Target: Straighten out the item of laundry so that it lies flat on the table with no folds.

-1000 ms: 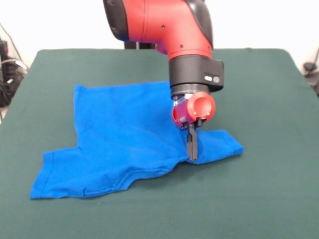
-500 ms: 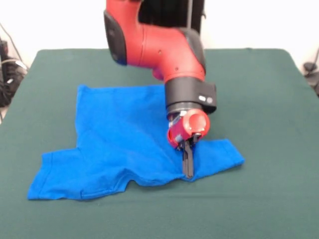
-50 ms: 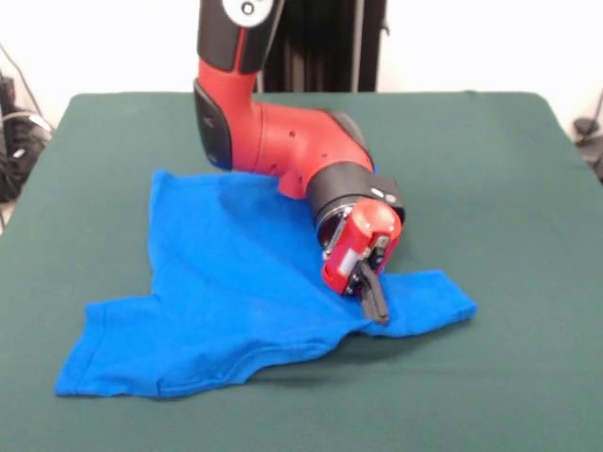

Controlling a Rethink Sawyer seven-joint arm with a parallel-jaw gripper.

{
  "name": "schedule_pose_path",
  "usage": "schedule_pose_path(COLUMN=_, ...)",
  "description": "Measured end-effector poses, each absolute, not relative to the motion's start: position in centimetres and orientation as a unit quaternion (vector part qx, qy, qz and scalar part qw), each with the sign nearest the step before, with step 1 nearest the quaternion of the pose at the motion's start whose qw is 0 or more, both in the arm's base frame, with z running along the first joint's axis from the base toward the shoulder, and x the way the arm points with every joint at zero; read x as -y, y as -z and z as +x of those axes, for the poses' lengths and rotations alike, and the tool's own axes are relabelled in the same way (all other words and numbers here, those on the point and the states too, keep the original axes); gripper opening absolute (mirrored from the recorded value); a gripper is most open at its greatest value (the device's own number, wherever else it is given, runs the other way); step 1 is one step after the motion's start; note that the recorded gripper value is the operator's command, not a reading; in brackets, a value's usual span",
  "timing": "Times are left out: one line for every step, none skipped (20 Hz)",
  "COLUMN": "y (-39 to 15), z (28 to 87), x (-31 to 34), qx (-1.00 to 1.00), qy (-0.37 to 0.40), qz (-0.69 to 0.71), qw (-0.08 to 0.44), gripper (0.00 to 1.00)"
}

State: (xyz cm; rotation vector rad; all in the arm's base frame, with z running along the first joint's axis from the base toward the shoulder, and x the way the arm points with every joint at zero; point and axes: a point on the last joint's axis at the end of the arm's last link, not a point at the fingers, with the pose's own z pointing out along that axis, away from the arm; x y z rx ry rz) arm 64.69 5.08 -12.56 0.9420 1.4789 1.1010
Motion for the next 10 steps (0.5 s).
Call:
schedule_pose_path(y=12.6, z=64.5, x=-5.2, qx=-0.612, qy=-0.463, qz=0.386, qw=0.513, gripper=0.00)
schedule_pose_path(y=12.6, z=64.2, x=-5.4, qx=-0.610, qy=-0.469, qz=0.379, qw=0.515, gripper=0.00)
schedule_pose_path(y=12.5, z=63.9, x=-5.7, qx=-0.609, qy=-0.474, qz=0.372, qw=0.516, gripper=0.00)
schedule_pose_path(y=12.4, z=63.7, x=-6.0, qx=-0.608, qy=-0.477, qz=0.368, qw=0.517, gripper=0.00)
schedule_pose_path(y=12.0, z=63.5, x=-6.5, qx=-0.609, qy=-0.481, qz=0.362, qw=0.517, gripper=0.00)
schedule_pose_path(y=11.8, z=63.3, x=-6.9, qx=-0.610, qy=-0.483, qz=0.358, qw=0.516, gripper=0.00)
schedule_pose_path(y=11.5, z=63.2, x=-7.3, qx=-0.610, qy=-0.485, qz=0.356, qw=0.515, gripper=0.00)
schedule_pose_path(y=11.3, z=63.1, x=-7.6, qx=-0.610, qy=-0.487, qz=0.355, qw=0.515, gripper=0.00)
schedule_pose_path(y=10.7, z=62.9, x=-8.2, qx=-0.609, qy=-0.492, qz=0.350, qw=0.514, gripper=0.00)
schedule_pose_path(y=10.5, z=62.9, x=-8.4, qx=-0.608, qy=-0.495, qz=0.347, qw=0.514, gripper=0.00)
